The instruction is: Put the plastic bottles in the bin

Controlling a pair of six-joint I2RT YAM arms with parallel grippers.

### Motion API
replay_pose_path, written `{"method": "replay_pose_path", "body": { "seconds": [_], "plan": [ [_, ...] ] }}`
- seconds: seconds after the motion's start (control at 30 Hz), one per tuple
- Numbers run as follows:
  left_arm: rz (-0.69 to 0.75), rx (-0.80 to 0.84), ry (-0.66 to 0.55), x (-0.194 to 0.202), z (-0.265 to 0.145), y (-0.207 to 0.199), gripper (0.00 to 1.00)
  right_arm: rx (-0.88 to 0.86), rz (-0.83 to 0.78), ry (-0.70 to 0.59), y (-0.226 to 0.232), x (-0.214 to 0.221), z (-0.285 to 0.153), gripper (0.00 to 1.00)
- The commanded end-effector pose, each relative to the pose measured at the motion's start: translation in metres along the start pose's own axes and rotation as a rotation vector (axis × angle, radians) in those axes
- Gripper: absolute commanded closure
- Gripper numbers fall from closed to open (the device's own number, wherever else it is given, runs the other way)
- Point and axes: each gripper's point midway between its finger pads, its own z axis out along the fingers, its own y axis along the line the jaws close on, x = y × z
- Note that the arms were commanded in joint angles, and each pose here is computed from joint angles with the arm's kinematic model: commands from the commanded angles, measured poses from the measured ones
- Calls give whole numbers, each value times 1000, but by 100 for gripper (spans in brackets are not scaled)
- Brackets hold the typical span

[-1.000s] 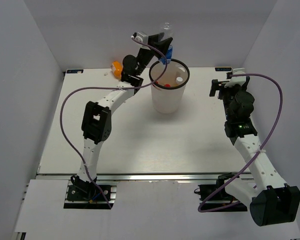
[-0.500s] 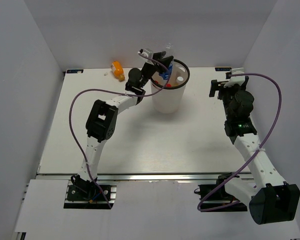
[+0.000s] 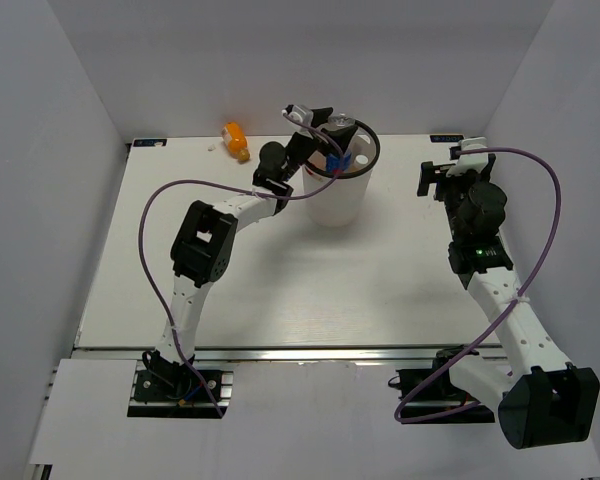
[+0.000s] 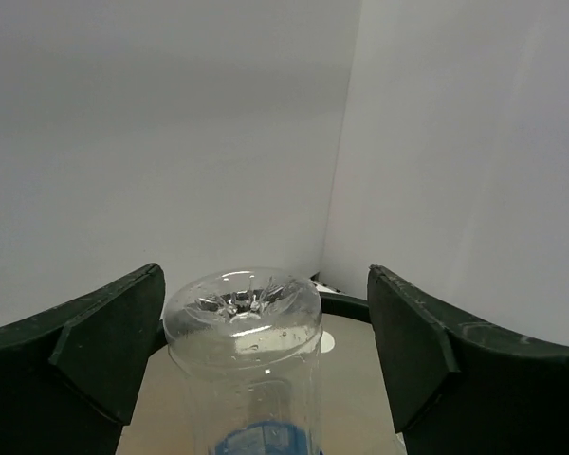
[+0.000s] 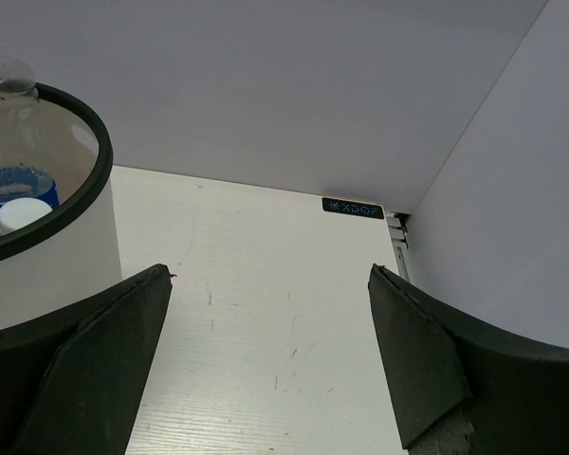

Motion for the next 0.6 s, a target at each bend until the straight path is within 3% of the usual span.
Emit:
{"method": "replay_pose_path", "body": {
  "seconds": [0.0, 0.07, 0.13, 0.17, 0.2, 0.43, 0.47, 0.57],
  "plan": [
    [35, 74, -75, -61, 13, -28, 5, 3, 5, -44, -3, -12, 2, 11],
    [37, 84, -72, -64, 15, -29, 16, 3, 3, -43, -3, -12, 2, 11],
    [35, 88, -77, -70, 16, -32, 16, 3, 5, -44, -3, -12, 1, 11],
    [38, 90, -86, -74, 16, -33, 16, 5, 3, -47, -4, -13, 0, 11],
    [40, 84, -86, -76, 16, -32, 2, 5, 3, -46, -3, -13, 1, 11],
    [97, -37, -81, -144, 19, -24, 2, -26, 14, -39, 3, -12, 4, 11],
    [115, -51, -109, -171, 16, -27, 2, -30, 18, -38, 4, -12, 5, 11],
    [135, -159, -97, -190, 6, -13, 2, -34, 24, -39, 5, -13, 5, 11]
  ]
}}
